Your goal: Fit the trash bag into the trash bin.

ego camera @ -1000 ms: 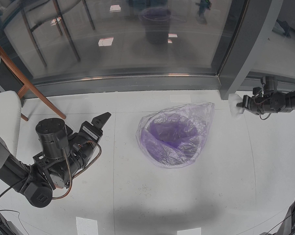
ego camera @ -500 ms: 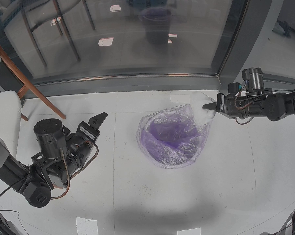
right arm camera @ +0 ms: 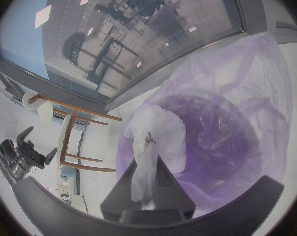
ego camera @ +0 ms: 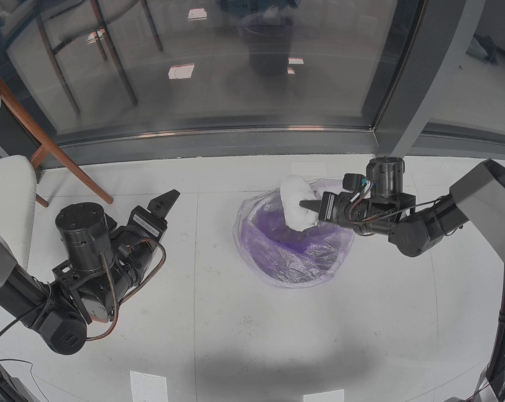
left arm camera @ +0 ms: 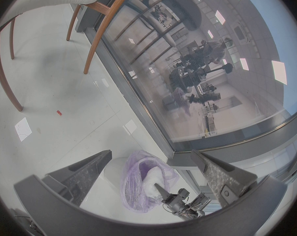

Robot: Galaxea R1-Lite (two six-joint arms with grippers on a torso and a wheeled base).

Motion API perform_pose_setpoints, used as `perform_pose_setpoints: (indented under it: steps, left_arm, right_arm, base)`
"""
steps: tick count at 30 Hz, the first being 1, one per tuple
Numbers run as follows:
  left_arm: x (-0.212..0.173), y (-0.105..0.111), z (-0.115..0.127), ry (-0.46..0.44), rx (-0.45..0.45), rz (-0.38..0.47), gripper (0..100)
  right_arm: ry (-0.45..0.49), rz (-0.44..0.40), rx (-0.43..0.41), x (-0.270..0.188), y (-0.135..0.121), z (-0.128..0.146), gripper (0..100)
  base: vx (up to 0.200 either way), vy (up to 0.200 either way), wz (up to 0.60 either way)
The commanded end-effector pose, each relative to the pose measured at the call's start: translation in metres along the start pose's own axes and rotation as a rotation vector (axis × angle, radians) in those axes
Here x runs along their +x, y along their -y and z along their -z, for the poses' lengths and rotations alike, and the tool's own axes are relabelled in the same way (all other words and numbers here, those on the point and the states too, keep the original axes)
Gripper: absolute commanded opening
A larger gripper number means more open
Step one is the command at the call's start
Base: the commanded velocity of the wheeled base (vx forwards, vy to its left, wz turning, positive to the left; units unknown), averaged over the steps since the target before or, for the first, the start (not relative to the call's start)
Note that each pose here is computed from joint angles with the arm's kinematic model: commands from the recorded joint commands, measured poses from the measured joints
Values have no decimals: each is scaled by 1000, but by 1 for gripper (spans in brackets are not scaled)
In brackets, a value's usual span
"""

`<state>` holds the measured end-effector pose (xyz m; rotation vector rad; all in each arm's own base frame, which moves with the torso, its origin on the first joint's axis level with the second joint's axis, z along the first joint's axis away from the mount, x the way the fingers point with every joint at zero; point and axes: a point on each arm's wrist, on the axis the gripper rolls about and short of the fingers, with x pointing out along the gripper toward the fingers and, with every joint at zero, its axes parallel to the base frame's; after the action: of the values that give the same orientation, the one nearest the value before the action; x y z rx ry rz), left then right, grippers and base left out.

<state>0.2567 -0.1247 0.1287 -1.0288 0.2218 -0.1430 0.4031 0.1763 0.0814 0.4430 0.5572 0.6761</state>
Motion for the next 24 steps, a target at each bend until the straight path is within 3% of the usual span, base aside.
perform_pose_setpoints:
  steps: [1, 11, 12, 15, 19, 22, 24]
  left_arm:
    - [1, -2, 1, 0, 1, -9, 100]
    - [-4, -3, -1, 9, 0, -2, 100]
    - [-7, -2, -6, 22, -4, 4, 100]
    - [-15, 2, -17, 56, -14, 24, 100]
    - [-42, 19, -46, 132, -14, 120, 100]
    - [-82, 33, -68, 162, 15, 240, 100]
    - [-97, 34, -77, 192, 43, 263, 100]
  right_arm:
    - [-68, 37, 23, 18, 21, 27, 0]
    - [-67, 65, 27, 27, 33, 37, 0]
    - [-64, 63, 26, 27, 33, 37, 100]
    - [-53, 64, 25, 24, 30, 33, 100]
    - [19, 56, 9, -3, 11, 4, 100]
    - [130, 58, -14, -58, -17, -31, 100]
    - [186, 78, -23, -86, -28, -42, 100]
  base:
    - [0, 0, 0]
    - [0, 0, 0]
    - [0, 0, 0]
    - [0, 0, 0]
    - [0, 0, 0]
    - [0, 0, 0]
    - [0, 0, 0]
